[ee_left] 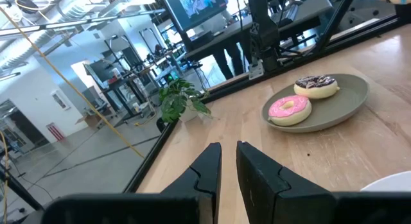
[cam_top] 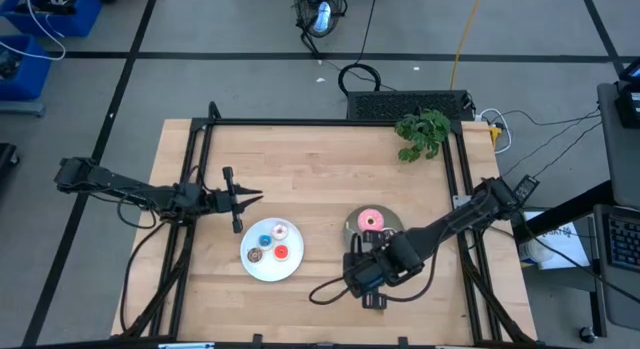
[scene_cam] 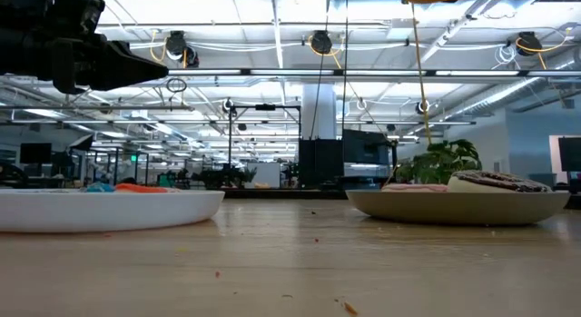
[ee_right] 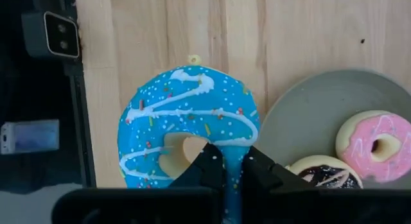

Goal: Pick & Place donuts
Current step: Put the large blue donut on the gray plate

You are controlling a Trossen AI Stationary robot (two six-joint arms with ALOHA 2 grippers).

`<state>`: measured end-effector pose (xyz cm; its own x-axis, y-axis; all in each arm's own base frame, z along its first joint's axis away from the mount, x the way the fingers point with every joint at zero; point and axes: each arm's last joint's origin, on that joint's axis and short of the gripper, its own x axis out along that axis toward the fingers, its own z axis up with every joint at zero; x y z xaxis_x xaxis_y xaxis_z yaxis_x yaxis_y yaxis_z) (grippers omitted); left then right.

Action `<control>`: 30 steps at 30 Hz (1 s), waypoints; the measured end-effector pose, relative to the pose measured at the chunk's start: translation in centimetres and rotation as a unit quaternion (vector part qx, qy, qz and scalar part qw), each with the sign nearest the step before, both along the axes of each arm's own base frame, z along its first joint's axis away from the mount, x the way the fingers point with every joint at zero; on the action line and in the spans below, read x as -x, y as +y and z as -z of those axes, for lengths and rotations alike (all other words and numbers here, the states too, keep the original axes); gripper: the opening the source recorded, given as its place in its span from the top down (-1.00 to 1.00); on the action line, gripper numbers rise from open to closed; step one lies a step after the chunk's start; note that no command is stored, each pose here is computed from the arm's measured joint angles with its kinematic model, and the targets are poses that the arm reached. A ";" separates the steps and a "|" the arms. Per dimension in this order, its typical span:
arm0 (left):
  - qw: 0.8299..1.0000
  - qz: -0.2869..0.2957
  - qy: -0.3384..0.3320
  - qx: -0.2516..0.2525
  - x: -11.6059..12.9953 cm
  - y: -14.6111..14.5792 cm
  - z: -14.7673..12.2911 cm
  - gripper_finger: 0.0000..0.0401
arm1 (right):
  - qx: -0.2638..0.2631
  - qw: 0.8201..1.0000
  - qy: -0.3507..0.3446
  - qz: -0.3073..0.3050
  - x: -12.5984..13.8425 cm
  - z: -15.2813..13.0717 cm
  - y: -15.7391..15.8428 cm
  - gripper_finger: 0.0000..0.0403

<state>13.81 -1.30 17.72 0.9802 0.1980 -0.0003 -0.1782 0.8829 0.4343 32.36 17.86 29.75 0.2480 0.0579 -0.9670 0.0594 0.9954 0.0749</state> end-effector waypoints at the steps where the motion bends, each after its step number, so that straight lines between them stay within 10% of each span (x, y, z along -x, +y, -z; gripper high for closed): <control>1: 1.000 0.000 0.000 0.000 0.0 0.0 0.0 0.72 | -0.001 1.000 -0.002 0.006 0.0 -0.1 0.0 0.94; 18: 1.000 0.000 0.003 -0.012 0.0 0.0 0.0 0.72 | 0.004 1.000 -0.003 -0.003 -0.3 -0.1 -0.5 0.94; 30: 1.000 0.000 0.002 -0.006 0.0 0.0 0.0 0.72 | 0.027 0.999 -0.044 0.001 -1.3 -2.5 -9.2 0.94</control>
<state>13.82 -1.30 17.70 0.9803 0.1974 -0.0025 -0.1757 0.8778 0.4457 33.65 8.70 32.28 0.3313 0.0061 -0.9435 0.0575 0.9980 0.0267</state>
